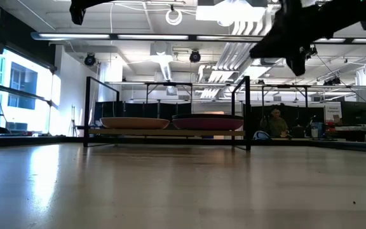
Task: Place and stack plates onto a shelf
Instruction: Return to Home Position
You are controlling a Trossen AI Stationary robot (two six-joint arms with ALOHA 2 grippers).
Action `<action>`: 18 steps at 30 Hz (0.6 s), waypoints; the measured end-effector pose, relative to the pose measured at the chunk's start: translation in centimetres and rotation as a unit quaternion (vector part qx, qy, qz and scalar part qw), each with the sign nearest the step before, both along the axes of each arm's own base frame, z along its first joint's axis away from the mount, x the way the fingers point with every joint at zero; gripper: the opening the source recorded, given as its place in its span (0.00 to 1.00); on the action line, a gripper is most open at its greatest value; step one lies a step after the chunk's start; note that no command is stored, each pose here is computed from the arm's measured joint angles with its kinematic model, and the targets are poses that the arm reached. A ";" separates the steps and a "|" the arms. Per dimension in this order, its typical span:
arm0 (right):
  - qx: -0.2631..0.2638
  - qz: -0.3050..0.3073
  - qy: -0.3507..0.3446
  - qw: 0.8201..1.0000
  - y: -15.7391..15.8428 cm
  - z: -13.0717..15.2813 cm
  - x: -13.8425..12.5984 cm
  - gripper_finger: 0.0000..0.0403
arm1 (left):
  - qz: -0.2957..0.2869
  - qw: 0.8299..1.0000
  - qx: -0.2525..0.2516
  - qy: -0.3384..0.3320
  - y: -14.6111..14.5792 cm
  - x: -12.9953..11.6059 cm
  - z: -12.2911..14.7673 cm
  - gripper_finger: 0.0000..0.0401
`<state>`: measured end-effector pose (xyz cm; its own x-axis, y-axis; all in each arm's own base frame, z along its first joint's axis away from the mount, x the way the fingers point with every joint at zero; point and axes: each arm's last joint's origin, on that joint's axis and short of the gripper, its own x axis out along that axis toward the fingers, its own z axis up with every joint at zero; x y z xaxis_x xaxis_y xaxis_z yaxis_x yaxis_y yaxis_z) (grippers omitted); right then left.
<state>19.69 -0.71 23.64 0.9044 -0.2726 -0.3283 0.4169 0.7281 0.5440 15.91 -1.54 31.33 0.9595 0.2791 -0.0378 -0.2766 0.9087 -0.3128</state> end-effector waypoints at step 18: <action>-0.034 -0.050 0.125 0.990 -4.8 -2.8 1.9 0.00 | 0.001 1.000 0.000 0.000 0.0 0.0 0.0 0.30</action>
